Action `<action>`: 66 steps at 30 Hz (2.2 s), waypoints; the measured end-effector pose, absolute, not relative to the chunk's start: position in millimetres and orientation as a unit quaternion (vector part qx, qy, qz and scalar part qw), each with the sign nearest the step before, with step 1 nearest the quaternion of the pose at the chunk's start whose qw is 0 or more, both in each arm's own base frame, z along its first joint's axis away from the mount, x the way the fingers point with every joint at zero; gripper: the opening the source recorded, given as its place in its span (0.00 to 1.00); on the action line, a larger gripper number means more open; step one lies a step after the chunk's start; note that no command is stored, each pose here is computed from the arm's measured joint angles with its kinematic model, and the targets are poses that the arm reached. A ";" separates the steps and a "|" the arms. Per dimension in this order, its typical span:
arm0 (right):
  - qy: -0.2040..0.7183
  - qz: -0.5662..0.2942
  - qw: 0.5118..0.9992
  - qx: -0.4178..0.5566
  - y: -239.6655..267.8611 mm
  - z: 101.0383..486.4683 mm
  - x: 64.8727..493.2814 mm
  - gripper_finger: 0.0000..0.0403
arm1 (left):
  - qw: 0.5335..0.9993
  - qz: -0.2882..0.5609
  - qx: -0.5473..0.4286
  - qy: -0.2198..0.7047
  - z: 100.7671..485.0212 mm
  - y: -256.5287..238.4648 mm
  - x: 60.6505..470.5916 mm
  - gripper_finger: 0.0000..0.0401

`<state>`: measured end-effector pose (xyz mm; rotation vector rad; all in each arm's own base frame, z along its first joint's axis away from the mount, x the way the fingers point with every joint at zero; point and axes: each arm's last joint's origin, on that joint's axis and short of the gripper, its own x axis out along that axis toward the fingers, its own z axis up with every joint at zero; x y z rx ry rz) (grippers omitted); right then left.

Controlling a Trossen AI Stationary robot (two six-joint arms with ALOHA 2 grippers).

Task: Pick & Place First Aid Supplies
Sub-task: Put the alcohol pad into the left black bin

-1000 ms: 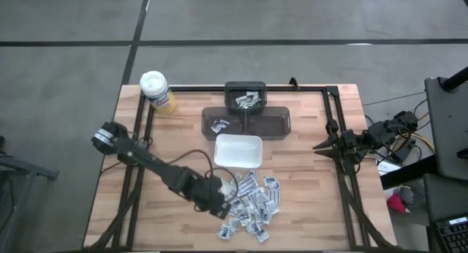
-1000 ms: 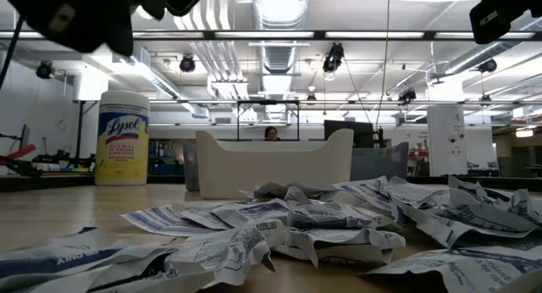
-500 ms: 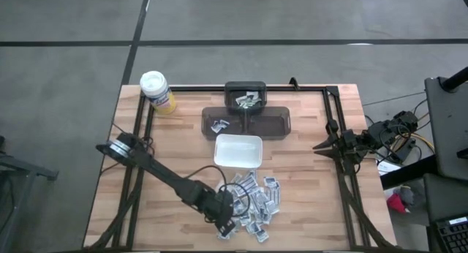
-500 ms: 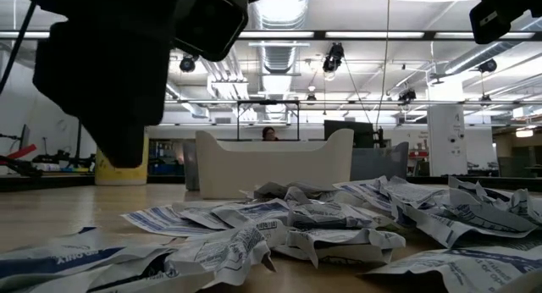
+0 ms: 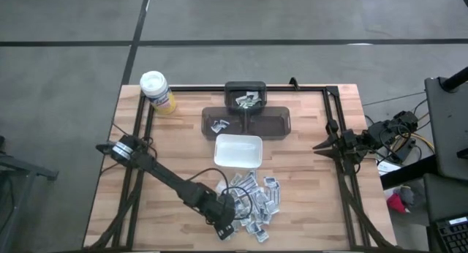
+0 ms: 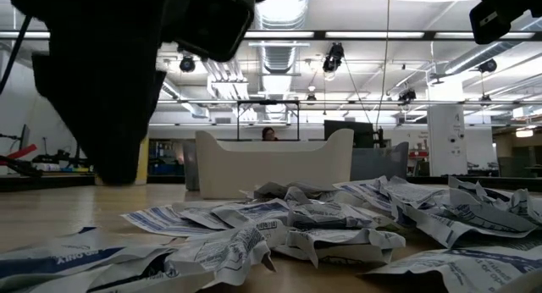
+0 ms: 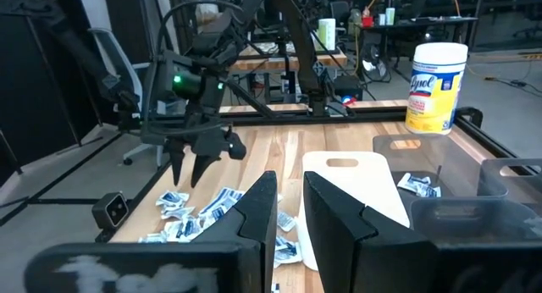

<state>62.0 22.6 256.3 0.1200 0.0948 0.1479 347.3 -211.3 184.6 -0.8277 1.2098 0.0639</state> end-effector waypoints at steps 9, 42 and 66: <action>0.047 0.074 0.994 0.060 22.6 256.2 62.1 0.15 | 0.717 0.060 -0.391 0.573 169.2 -214.5 351.0 0.34; 0.048 0.073 0.994 0.069 22.6 256.3 62.0 0.15 | 0.698 0.087 -0.411 0.580 159.2 -214.6 351.1 0.06; 0.048 0.074 0.993 0.073 22.6 256.4 61.9 0.15 | 0.737 0.083 -0.403 0.536 195.4 -202.9 346.9 0.00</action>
